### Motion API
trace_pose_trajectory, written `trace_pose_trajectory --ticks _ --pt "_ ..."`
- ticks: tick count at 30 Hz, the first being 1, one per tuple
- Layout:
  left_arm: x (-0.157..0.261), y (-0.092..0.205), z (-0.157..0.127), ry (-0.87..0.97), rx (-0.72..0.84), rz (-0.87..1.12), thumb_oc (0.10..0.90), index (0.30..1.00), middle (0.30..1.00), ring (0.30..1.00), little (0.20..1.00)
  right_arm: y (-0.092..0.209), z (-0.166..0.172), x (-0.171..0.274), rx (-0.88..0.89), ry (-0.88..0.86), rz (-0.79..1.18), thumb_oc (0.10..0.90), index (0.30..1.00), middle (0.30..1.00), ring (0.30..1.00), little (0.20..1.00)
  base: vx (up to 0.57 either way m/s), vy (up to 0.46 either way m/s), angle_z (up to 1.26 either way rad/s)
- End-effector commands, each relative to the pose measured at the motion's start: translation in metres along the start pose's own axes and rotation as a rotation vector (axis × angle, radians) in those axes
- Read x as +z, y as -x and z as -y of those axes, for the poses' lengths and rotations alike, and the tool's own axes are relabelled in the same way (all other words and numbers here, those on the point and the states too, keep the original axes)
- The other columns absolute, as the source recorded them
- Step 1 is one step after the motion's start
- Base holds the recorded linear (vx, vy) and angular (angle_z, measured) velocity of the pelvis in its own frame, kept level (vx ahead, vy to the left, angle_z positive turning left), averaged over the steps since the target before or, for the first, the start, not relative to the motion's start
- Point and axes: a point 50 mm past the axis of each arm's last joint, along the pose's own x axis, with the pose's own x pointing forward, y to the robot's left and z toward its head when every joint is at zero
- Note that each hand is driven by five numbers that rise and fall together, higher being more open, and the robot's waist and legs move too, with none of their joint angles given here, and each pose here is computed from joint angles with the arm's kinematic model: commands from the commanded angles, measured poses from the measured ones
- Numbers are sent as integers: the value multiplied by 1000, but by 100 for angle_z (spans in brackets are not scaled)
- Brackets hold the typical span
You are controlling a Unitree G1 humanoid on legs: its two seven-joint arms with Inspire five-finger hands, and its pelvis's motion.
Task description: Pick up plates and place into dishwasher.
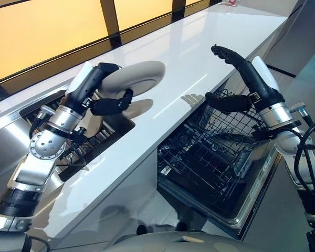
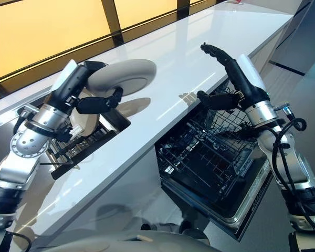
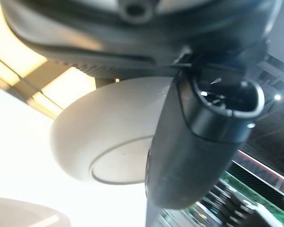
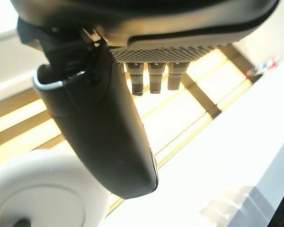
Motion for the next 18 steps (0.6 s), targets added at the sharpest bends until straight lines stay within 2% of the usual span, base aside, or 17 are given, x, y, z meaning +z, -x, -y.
trace_pose_trajectory --ticks 1,10,18 --pt "55 -29 -25 -1 53 314 100 300 300 300 200 -26 35 39 -43 -19 202 800 900 900 900 900 0 0 0" --pt "63 -37 -20 6 -23 364 100 300 300 300 200 -41 18 52 154 -149 271 800 900 900 900 900 -1 -2 2" --pt "64 -42 -15 31 -63 376 100 300 300 300 200 -48 -1 57 333 -352 305 800 900 900 900 900 2 -1 1"
